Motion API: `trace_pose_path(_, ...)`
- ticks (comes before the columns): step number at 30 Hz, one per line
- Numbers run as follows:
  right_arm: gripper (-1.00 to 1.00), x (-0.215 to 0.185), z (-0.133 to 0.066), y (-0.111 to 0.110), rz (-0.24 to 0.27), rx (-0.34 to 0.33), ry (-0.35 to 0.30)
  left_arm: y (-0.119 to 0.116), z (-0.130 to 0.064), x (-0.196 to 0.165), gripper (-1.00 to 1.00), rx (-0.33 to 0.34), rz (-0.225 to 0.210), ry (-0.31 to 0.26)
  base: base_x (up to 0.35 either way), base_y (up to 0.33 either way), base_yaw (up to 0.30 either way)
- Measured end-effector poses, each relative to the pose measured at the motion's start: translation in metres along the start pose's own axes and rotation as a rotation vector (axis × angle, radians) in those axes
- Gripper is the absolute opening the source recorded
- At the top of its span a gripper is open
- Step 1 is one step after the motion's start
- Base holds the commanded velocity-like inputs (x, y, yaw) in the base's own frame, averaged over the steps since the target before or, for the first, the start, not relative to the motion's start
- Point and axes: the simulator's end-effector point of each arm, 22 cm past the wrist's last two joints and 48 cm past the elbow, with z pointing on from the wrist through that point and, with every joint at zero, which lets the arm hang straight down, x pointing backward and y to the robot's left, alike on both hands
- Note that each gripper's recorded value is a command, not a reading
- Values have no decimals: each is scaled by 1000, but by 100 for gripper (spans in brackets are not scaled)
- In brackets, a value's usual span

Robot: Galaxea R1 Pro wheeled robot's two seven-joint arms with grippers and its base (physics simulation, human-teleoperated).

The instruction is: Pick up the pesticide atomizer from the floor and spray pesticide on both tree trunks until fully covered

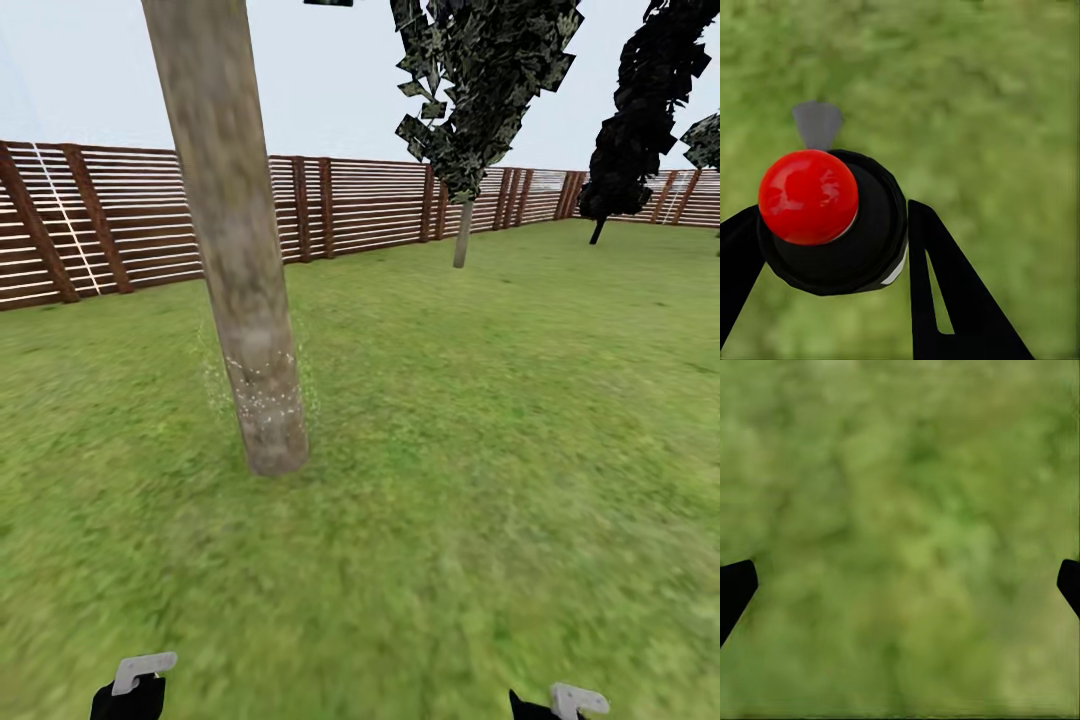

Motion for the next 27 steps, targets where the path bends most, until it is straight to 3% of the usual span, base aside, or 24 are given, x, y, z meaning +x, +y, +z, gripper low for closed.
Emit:
trace_pose_path(2, 100, -2, -3, 4, 1, -6, 2, 0, -3, -4, -100, 0, 0, 0, 0, 0, 0)
trace_pose_path(3, 100, -1, -7, 17, 0, -21, -20, 1, -4, -5, -100, 0, 0, 0, 0, 0, 0)
trace_pose_path(4, 100, -2, -14, 22, -5, -25, -72, 0, -5, -7, -100, 0, 0, 0, 0, 0, 0)
trace_pose_path(5, 100, -22, -28, 25, -23, -29, -229, 1, -6, -9, -100, 0, 0, 0, 0, 0, 0)
trace_pose_path(6, 100, -35, -37, 28, -33, -34, -313, 1, -8, -11, -100, 0, 0, 0, 0, 0, 0)
trace_pose_path(7, 100, -37, -41, 31, -33, -39, -330, 1, -9, -13, -100, 0, 0, 0, 0, 0, 0)
trace_pose_path(13, 100, -35, -54, 37, -21, -47, -318, 2, -19, -15, -100, -1, 1, 11, 0, 0, 0)
trace_pose_path(27, 100, -34, -54, 37, -20, -48, -316, 3, -19, -17, -100, -2, 4, 6, 0, 0, 0)
